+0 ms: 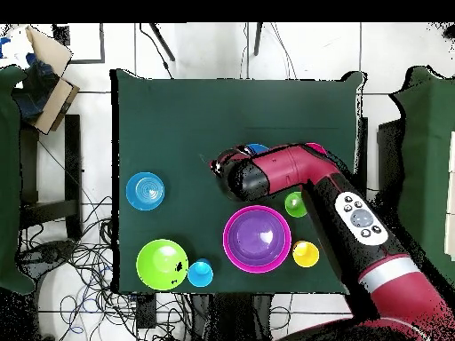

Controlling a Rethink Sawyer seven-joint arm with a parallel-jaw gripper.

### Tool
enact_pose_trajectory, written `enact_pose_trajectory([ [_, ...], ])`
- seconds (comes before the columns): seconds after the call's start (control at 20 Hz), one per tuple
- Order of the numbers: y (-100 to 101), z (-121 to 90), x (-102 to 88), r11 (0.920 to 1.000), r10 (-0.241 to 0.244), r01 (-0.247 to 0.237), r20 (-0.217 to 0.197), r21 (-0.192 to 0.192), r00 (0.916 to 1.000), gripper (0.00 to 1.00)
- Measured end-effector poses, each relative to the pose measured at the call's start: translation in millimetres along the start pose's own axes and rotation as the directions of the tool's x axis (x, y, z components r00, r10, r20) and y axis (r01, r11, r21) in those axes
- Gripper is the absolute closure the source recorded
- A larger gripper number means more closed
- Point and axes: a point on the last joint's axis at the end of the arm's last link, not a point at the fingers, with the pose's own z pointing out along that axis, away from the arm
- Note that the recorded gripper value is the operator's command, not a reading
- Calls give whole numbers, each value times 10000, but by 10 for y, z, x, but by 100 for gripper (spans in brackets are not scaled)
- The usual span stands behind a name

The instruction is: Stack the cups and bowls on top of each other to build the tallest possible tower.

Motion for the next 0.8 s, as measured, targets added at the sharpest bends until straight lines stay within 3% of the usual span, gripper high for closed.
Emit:
enact_pose_trajectory([
  [0.4,-188,-57,43,9987,195,-213,387,460,9991,0],
  [0.8,7,59,42,9980,-17,-9,409,632,9992,0],
])
